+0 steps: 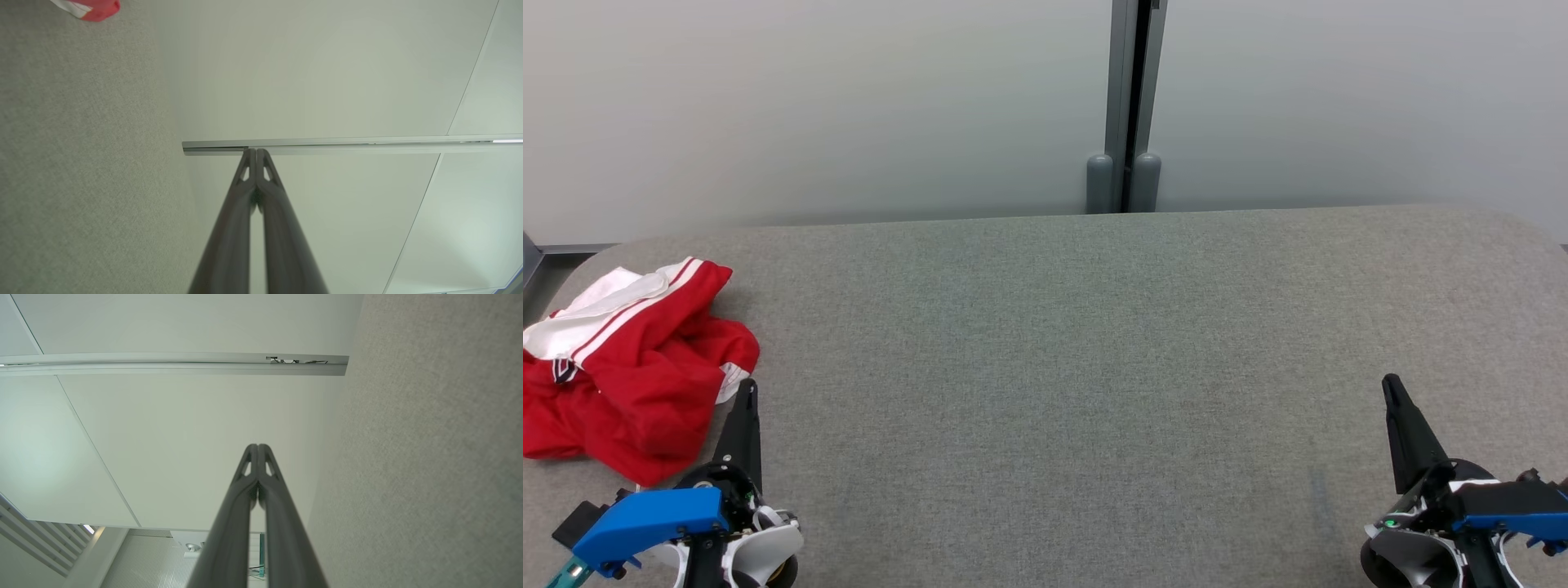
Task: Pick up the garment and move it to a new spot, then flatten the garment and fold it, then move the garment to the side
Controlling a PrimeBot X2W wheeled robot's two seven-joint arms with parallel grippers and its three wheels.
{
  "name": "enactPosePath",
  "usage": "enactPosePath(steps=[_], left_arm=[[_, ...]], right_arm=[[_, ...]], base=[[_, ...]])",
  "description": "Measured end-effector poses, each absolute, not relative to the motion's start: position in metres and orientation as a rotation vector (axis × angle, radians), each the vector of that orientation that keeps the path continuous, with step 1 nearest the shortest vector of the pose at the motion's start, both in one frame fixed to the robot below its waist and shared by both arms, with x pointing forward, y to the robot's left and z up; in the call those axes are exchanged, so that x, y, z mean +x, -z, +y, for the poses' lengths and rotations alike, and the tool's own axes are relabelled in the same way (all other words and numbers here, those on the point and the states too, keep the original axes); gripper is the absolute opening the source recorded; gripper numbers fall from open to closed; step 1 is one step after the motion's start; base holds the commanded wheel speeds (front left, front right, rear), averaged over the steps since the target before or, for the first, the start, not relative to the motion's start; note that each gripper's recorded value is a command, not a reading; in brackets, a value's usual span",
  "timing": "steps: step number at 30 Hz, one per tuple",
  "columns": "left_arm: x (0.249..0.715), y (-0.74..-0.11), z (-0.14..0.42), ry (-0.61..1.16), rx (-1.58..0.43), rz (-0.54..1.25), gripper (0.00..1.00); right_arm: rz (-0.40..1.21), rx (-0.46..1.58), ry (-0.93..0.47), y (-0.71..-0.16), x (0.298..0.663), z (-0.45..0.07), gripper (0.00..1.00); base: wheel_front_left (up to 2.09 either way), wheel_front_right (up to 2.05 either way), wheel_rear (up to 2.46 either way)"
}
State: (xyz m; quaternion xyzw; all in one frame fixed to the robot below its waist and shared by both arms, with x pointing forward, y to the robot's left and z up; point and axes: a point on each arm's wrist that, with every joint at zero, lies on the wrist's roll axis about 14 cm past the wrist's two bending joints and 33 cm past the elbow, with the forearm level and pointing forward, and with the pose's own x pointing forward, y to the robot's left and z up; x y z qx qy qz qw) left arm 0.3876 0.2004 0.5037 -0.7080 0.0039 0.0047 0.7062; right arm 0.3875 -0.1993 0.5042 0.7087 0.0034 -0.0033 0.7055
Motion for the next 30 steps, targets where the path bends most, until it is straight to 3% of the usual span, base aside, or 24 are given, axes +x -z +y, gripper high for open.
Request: enactPosePath(steps=[7, 8, 13, 30], left_arm=[[0.388, -0.504, 0.200, -0.010, -1.573, 0.009, 0.00], [0.387, -0.501, 0.200, -0.018, -1.574, 0.015, 1.00], [0.373, -0.475, 0.201, -0.087, -1.580, 0.067, 1.00], [0.376, -0.489, 0.208, -0.095, -1.398, 0.004, 1.00]], right_arm=[[0.008, 1.575, 0.007, -0.504, 0.387, -0.199, 0.00], [0.014, 1.576, 0.013, -0.502, 0.386, -0.199, 1.00], [0.067, 1.584, 0.071, -0.478, 0.376, -0.197, 1.00], [0.046, 1.426, 0.058, -0.486, 0.382, -0.190, 1.00]], base=[[0.00, 0.00, 0.00], [0.00, 0.00, 0.00], [0.00, 0.00, 0.00], [0.00, 0.00, 0.00]])
